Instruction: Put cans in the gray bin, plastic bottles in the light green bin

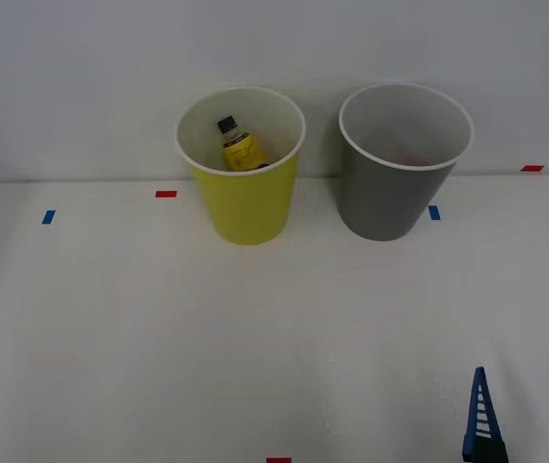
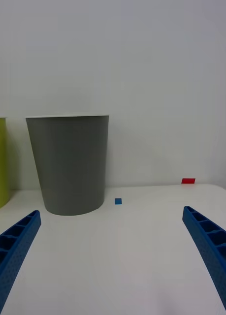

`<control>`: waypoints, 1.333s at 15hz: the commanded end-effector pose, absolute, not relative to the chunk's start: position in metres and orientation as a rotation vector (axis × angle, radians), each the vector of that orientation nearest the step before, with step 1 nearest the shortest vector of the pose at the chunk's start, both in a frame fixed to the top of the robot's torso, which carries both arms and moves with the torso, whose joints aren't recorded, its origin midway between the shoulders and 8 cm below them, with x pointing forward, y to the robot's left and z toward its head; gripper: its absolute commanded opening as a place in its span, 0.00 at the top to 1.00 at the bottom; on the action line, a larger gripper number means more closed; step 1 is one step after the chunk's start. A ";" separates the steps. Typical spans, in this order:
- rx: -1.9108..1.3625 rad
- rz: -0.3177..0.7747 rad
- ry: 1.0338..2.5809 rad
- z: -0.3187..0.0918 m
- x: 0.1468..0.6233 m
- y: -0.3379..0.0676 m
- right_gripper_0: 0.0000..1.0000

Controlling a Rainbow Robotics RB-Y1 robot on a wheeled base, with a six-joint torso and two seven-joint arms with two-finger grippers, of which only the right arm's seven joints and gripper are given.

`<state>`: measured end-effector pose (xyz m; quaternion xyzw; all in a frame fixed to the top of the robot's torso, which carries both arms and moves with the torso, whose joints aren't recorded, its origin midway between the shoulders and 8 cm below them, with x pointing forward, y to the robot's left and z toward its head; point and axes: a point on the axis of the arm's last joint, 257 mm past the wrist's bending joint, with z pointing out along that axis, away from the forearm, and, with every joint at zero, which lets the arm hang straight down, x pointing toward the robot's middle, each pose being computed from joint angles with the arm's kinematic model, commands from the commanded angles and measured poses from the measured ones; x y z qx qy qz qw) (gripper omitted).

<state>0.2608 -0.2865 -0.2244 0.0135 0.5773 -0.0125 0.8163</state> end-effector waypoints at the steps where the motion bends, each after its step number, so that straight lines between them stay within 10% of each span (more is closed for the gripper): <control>1: 0.004 -0.021 1.233 -0.221 0.260 -0.285 0.00; 20: -0.047 0.026 1.267 -0.209 0.261 -0.276 0.00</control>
